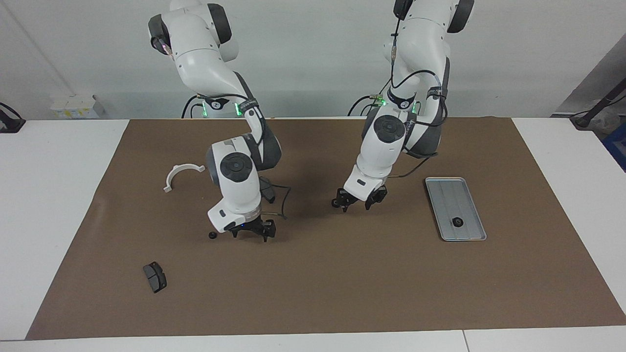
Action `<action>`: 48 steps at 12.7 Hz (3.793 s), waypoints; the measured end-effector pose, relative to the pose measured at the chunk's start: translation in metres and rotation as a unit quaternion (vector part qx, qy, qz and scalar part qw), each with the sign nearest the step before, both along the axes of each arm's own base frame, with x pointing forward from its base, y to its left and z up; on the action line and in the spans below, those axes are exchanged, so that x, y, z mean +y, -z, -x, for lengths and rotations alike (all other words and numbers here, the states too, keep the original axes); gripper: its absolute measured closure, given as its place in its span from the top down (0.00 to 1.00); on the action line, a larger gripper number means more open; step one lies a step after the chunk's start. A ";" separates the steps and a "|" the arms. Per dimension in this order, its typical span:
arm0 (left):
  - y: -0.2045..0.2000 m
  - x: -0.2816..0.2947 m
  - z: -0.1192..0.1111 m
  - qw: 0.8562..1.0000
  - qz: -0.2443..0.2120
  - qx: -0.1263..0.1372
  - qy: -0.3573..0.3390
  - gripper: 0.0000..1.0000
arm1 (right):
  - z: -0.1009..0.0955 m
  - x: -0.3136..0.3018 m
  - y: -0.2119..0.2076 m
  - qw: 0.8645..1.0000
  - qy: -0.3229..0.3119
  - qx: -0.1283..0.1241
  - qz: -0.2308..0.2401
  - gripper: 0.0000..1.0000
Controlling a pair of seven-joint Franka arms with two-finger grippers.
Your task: Pick bearing gear from pile to tray
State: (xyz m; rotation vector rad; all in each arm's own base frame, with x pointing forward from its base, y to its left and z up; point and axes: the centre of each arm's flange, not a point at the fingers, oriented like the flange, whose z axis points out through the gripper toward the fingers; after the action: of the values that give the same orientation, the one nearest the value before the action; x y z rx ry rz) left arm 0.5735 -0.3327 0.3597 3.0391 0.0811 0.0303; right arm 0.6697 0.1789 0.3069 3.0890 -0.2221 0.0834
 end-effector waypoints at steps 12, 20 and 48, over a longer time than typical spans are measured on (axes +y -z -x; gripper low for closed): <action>0.062 -0.037 0.042 0.999 -0.015 0.028 0.011 0.67 | 0.024 -0.098 0.018 0.997 -0.067 -0.020 -0.010 0.77; 0.063 -0.036 0.043 0.999 -0.016 0.028 0.011 0.40 | 0.024 -0.100 0.017 0.998 -0.066 -0.021 -0.011 0.24; 0.032 0.367 -0.026 0.967 0.000 0.091 0.238 0.45 | 0.106 0.256 0.002 0.991 0.109 -0.017 -0.075 0.85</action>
State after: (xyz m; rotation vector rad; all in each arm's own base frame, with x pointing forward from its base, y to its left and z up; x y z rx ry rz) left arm 0.5998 0.0341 0.3281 2.9637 -0.6327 -0.2844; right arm 0.5633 0.4345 0.3045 3.1888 -0.5928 0.1152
